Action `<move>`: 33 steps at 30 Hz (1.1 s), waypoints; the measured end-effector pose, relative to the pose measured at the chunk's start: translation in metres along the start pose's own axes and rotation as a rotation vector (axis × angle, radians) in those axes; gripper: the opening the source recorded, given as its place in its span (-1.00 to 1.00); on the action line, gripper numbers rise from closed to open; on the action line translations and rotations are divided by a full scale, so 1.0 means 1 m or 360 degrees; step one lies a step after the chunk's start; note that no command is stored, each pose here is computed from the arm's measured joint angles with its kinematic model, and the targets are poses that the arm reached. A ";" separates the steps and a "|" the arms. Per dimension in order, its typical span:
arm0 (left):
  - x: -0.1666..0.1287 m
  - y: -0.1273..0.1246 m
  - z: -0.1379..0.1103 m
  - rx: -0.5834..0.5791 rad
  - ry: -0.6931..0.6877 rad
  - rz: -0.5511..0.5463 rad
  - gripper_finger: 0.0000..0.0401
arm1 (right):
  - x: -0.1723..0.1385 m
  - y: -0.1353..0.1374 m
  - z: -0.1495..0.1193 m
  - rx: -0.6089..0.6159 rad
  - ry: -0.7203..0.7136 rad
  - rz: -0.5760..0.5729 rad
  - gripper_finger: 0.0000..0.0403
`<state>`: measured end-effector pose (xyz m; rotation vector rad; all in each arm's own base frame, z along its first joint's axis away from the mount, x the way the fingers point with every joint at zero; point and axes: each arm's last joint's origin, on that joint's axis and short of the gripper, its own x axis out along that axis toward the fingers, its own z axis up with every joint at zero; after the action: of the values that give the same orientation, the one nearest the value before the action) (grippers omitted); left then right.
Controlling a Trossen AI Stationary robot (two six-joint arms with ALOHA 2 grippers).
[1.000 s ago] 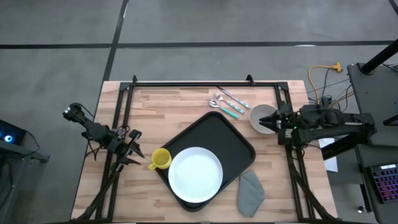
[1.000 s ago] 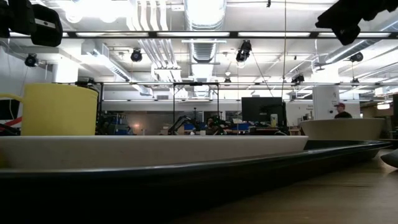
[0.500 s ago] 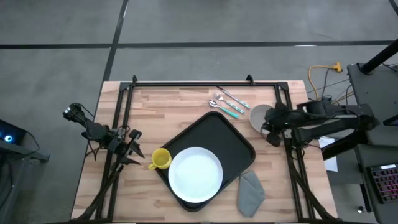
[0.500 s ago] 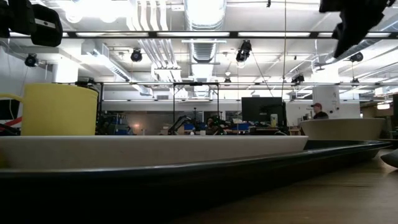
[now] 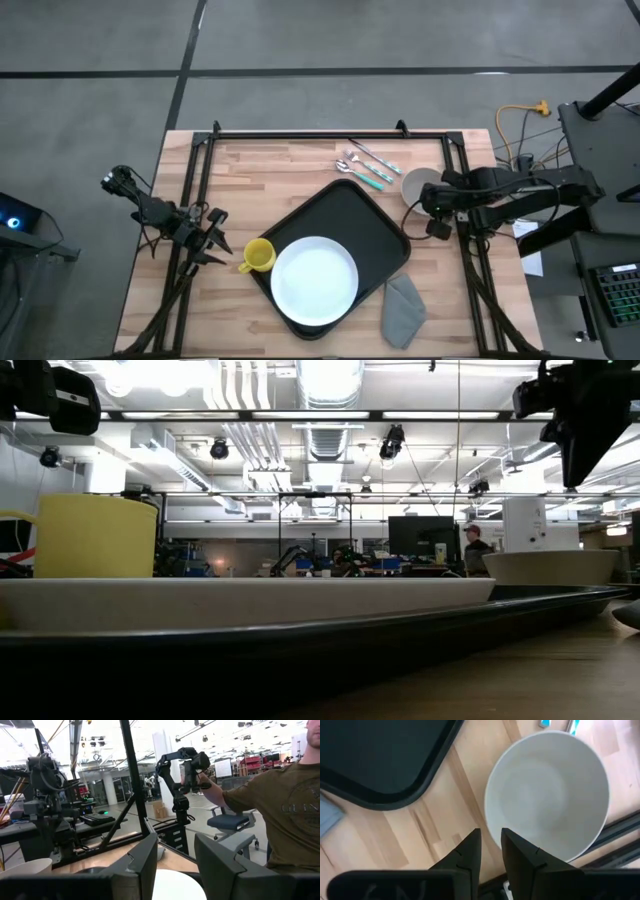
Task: Set up tray
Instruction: Put the brown bowl on the white plate on the black tray
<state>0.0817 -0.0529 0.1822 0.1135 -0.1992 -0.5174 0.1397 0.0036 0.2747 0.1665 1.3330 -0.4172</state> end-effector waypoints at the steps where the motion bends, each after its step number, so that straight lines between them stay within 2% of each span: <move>1: 0.000 0.000 0.000 0.0000 0.0000 0.0000 -0.42 | 0.000 0.000 0.000 0.0000 0.0000 0.0000 -0.65; 6: 0.000 0.000 0.000 0.0000 0.0000 -0.0001 -0.42 | 0.000 0.000 0.000 0.0034 -0.0008 0.0004 -0.49; 11: 0.000 0.000 0.000 0.0000 0.0000 -0.0001 -0.42 | 0.001 0.001 0.002 0.0056 -0.0027 0.0009 -0.19; 18: 0.000 0.000 0.000 0.0000 0.0000 0.0000 -0.42 | 0.003 -0.002 0.006 0.0035 -0.0160 -0.0223 0.15; 24: 0.000 0.000 0.000 0.0000 0.0000 -0.0001 -0.42 | 0.016 0.000 0.004 0.0025 -0.0140 -0.0251 0.24; 33: 0.000 0.000 0.000 0.0001 0.0000 0.0000 -0.42 | 0.049 0.006 0.000 0.0012 -0.0026 -0.0287 0.20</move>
<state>0.0817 -0.0529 0.1822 0.1138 -0.1993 -0.5173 0.1511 -0.0003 0.2267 0.0487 1.3355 -0.5747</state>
